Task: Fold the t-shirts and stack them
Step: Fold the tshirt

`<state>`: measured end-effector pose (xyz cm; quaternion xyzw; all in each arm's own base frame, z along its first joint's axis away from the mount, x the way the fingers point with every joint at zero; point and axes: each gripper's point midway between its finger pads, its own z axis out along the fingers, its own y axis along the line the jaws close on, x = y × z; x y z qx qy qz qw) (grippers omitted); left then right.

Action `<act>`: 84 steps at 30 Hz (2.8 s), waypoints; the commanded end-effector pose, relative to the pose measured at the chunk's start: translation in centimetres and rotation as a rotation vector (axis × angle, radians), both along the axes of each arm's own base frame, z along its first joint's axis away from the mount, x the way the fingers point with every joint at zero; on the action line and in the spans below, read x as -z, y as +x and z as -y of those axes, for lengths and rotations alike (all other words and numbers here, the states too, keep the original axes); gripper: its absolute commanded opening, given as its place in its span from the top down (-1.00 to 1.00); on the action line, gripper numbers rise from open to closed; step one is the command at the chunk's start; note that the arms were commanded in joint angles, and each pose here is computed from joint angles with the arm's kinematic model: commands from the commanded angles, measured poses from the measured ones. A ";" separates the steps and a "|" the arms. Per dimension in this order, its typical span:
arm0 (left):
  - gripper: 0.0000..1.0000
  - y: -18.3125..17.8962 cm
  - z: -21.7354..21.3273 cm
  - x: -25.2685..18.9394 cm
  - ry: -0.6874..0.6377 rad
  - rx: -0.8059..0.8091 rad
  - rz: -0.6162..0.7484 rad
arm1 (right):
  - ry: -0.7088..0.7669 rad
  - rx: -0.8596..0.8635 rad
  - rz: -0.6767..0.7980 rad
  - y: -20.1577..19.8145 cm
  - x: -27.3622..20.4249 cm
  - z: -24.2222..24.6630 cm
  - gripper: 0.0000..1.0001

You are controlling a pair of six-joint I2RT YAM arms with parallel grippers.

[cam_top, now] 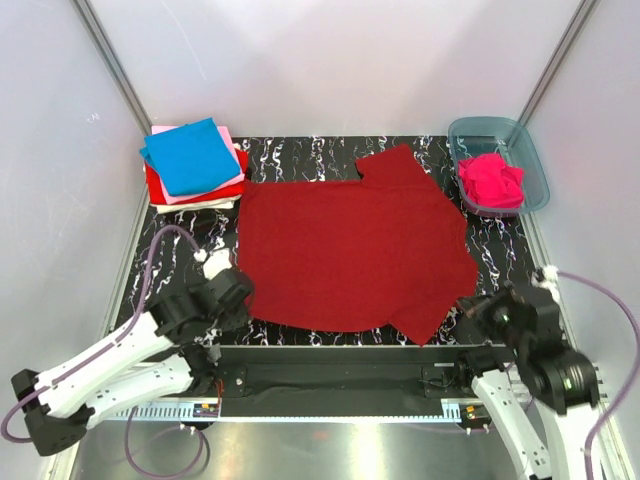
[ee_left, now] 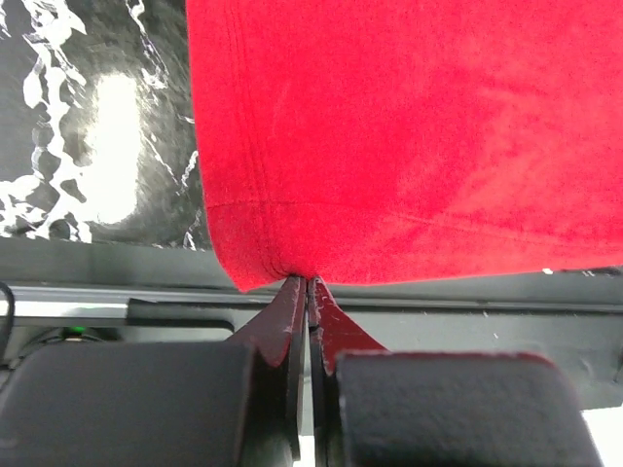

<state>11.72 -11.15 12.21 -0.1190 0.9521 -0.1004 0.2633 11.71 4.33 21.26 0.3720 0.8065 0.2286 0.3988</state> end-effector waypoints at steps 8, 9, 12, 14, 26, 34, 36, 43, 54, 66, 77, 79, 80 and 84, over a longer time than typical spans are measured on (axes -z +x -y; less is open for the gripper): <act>0.99 6.3 0.3 -1.3 0.025 0.046 0.002 | -0.204 -0.187 -0.092 9.8 -0.3 -2.0 1.00; 1.00 7.1 0.3 -1.0 0.022 0.045 0.000 | -0.227 -0.180 -0.079 10.9 -0.6 -1.9 1.00; 1.00 8.5 -0.6 -0.5 0.031 0.037 -0.022 | -0.264 -0.197 -0.084 13.8 0.0 -2.2 1.00; 1.00 9.7 -1.1 0.2 0.044 0.034 -0.042 | -0.281 -0.209 -0.087 15.8 0.6 -2.5 1.00; 1.00 14.8 -2.4 2.4 0.039 0.014 -0.128 | -0.416 -0.241 -0.164 24.4 1.5 -2.4 1.00; 1.00 16.9 -2.6 4.1 0.024 0.020 -0.194 | -0.431 -0.275 -0.221 28.4 3.6 -1.7 1.00; 1.00 17.3 -2.8 4.7 0.031 0.019 -0.212 | -0.418 -0.285 -0.217 29.4 3.6 -1.6 1.00; 1.00 18.2 -3.7 5.7 0.045 -0.006 -0.241 | -0.418 -0.352 -0.216 32.1 4.1 -2.0 1.00; 0.89 20.0 -3.8 6.5 0.074 -0.022 -0.264 | -0.441 -0.428 -0.321 35.1 8.4 -2.4 0.78; -0.69 19.0 -5.7 3.0 0.139 -0.128 -0.136 | -0.433 -0.374 -0.245 35.3 5.3 -1.8 -0.75; -0.76 13.1 -3.2 6.6 -0.108 -0.195 -0.066 | 0.015 -0.030 -0.336 20.6 13.8 5.2 -0.50; -0.76 12.4 -2.5 7.4 -0.160 -0.205 -0.081 | 0.066 -0.010 -0.347 19.5 15.0 5.4 -0.38; -0.76 12.8 -2.2 7.2 -0.183 -0.204 -0.058 | 0.091 0.017 -0.346 19.3 15.4 6.1 -0.33; -0.75 12.3 -2.3 8.6 -0.182 -0.224 -0.080 | 0.168 0.028 -0.390 18.6 17.9 6.7 -0.18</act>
